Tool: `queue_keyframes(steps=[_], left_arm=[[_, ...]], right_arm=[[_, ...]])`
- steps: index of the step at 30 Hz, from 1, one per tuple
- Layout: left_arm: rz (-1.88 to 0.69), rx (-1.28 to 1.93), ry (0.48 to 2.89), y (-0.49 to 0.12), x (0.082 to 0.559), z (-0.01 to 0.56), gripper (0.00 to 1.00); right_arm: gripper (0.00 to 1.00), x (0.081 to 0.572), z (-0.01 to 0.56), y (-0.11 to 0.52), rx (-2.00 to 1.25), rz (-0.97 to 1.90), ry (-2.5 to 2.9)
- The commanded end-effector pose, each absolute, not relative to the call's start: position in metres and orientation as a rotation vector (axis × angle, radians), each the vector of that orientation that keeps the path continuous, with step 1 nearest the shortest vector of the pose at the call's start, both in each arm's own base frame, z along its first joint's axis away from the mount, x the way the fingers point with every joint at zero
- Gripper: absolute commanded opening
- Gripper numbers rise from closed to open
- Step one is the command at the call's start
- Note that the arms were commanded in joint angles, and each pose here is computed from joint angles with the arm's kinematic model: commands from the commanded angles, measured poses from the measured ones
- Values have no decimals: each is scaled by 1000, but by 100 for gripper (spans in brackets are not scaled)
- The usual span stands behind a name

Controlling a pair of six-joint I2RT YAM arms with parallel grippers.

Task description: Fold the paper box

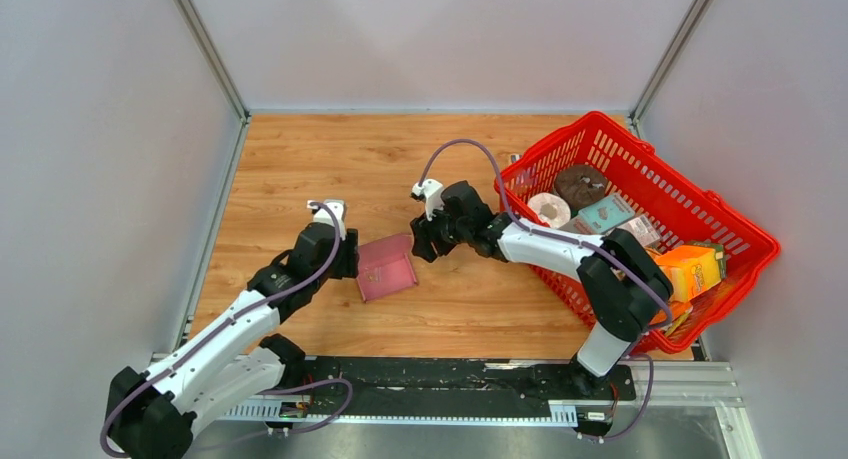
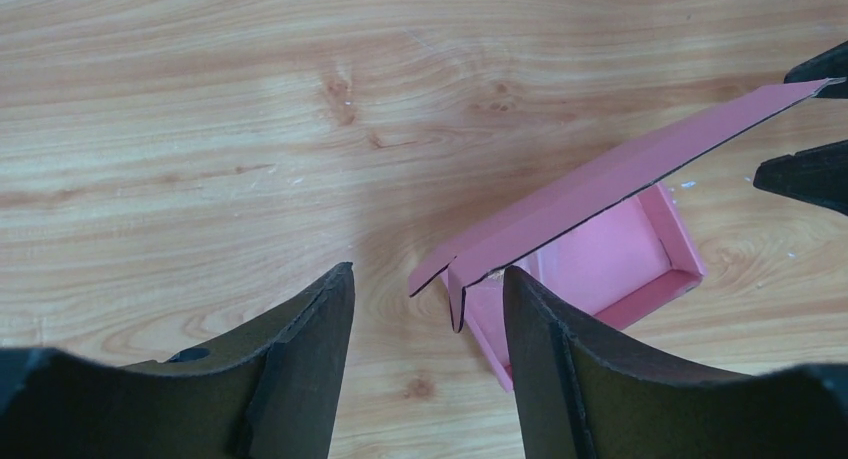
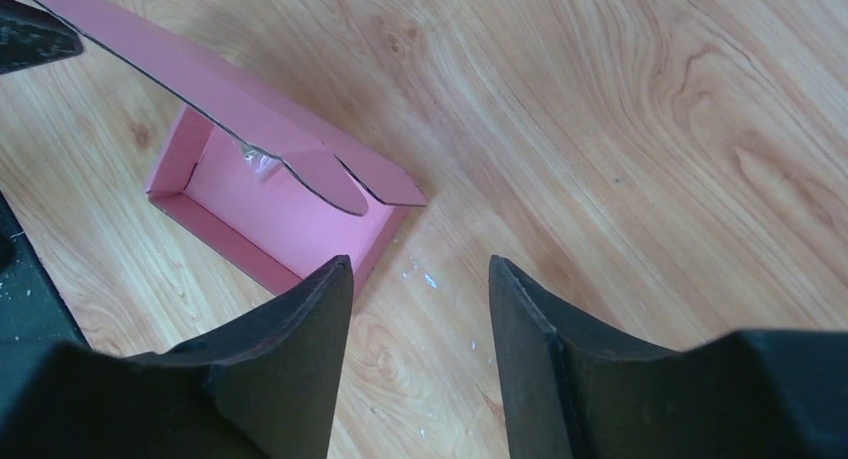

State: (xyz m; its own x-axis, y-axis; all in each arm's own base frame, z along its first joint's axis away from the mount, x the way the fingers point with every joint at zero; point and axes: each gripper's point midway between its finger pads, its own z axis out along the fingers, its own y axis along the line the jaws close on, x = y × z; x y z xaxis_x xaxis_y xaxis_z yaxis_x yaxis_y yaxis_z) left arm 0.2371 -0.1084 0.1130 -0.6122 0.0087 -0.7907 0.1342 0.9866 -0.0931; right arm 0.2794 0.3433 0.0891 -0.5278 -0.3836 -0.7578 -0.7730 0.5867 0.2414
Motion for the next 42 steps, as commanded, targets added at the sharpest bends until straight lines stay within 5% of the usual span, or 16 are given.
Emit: queue_keyframes(steps=[1,11,23,33,42], left_arm=[[-190,140,2167,-117,253,121,64],[-224,150,2190,-124,253,113,57],[-203,146,2257,-121,245,102,41],[-217,140,2283,-121,239,103,48],[-223,151,2283,-120,235,108,55]], right_arm=[[54,291,116,368,-984,822,2015],[47,305,106,379,-1019,780,2001],[28,299,109,388,-1017,778,1966],[18,297,113,387,-1008,781,1954],[35,308,114,386,-1010,722,1945]])
